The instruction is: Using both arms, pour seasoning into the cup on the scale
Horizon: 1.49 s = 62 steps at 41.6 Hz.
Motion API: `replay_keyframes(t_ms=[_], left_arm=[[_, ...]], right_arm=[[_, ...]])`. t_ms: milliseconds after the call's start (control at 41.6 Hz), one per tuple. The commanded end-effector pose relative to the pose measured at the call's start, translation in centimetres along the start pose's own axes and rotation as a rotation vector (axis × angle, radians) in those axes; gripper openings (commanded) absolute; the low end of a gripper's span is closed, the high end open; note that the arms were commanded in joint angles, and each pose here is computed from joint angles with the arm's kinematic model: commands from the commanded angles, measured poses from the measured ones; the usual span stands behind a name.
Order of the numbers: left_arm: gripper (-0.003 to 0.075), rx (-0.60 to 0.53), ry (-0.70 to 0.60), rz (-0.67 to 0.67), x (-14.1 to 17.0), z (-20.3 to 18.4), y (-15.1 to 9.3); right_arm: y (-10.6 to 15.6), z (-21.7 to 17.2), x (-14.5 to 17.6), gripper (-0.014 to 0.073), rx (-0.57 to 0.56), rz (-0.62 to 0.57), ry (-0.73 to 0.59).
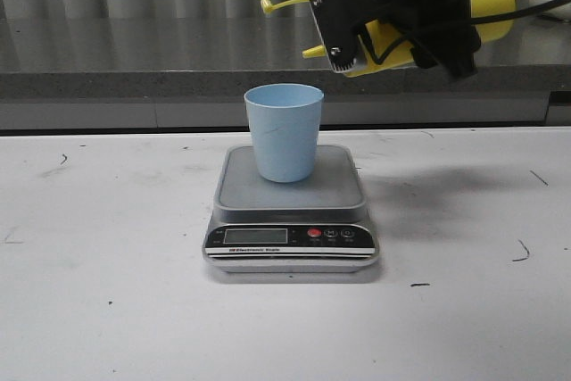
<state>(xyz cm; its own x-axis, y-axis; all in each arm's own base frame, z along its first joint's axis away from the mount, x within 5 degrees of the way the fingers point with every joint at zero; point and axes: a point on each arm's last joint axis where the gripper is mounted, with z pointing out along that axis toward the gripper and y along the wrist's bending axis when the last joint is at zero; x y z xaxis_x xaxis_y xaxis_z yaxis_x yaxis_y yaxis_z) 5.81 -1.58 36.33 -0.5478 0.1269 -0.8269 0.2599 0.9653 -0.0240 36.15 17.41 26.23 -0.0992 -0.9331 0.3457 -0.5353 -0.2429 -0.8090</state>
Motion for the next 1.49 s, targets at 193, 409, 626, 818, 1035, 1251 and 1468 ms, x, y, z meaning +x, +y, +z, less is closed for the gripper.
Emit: replay_keyframes(t_ms=[193,409,626,818,1035,1251,1468], left_arm=[[0.0369,0.008,-0.085,-0.005,-1.2,-0.5,-0.1],[0.0368,0.008,-0.085,-0.005,-1.2,-0.5,-0.1],[0.0369,0.008,-0.085,-0.005,-1.2,-0.5,-0.1],[0.0369,0.008,-0.085,-0.005,-1.2,-0.5,-0.1],[0.0369,0.008,-0.085,-0.005,-1.2,-0.5,-0.1],[0.0369,0.008,-0.085,-0.005,-1.2,-0.5,-0.1],[0.0369,0.008,-0.085,-0.005,-1.2,-0.5,-0.1]], right_arm=[[-3.5,-1.9,1.8,0.0351,0.195,-0.102,0.049],[-3.6,-1.9,1.8,0.0351,0.2,-0.107,0.053],[-3.6,-1.9,1.7,0.0351,0.203,-0.107,0.042],[-3.6,-1.9,1.6,0.0351,0.206,-0.099,0.029],[-3.3,-1.8,1.5,0.0351,0.175,0.112,-0.003],[-3.6,-2.4,2.0,0.0351,0.158,0.508,-0.043],[-4.7,-5.3,4.4,0.0351,0.096,0.865,-0.112]])
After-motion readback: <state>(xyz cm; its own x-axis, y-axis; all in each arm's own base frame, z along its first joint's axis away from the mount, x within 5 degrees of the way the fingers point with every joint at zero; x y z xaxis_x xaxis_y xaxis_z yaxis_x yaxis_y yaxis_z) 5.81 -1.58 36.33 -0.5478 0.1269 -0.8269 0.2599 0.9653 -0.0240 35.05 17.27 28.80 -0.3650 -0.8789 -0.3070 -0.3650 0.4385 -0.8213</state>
